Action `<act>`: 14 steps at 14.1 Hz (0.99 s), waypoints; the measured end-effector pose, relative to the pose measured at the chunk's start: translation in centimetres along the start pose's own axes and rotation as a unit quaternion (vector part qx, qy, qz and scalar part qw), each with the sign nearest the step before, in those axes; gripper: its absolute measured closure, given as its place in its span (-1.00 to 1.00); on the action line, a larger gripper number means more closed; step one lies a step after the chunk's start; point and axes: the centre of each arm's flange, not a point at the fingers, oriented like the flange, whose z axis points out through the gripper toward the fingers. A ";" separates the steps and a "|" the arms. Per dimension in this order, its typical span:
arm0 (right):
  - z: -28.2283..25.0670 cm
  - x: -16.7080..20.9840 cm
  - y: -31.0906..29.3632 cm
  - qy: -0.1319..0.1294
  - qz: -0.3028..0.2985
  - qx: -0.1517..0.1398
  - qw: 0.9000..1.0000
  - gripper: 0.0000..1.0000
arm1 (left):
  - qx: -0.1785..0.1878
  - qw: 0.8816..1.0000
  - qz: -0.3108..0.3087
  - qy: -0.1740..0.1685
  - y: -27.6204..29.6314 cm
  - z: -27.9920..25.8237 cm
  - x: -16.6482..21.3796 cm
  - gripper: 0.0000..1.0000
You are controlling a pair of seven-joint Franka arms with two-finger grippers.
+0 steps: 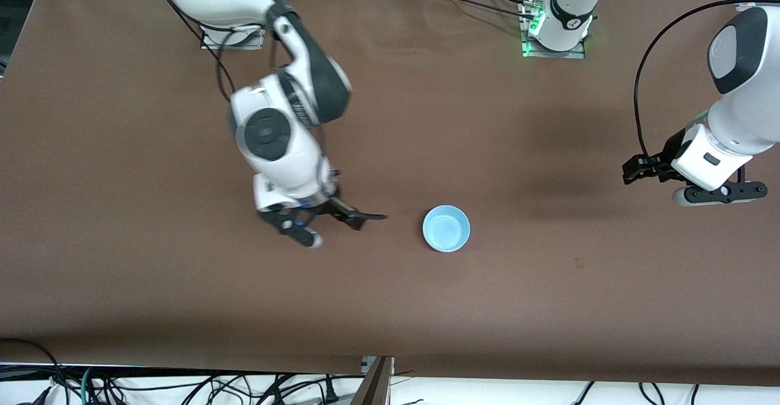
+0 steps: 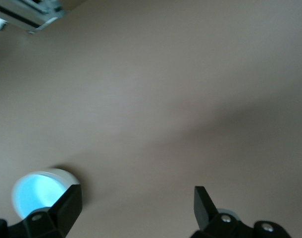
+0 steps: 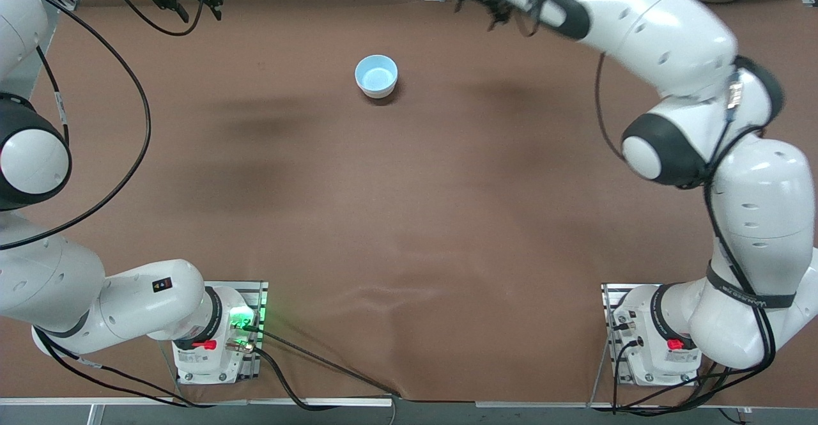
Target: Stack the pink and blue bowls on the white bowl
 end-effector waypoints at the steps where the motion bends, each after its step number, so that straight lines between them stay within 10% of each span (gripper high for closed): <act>1: -2.3 1.7 2.8 -0.010 -0.029 -0.007 0.999 -1.00 | -0.002 1.000 0.004 0.003 -0.1 -0.2 0.4 -0.89; 8: -15.3 2.5 21.0 -0.045 -0.182 -0.028 0.982 -1.00 | -0.010 0.995 0.101 0.022 -0.7 -1.5 1.9 -1.00; 14: -16.4 0.9 27.6 -0.042 -0.215 -0.048 0.974 -1.00 | -0.020 0.994 0.099 0.031 -1.1 -1.8 3.4 -1.00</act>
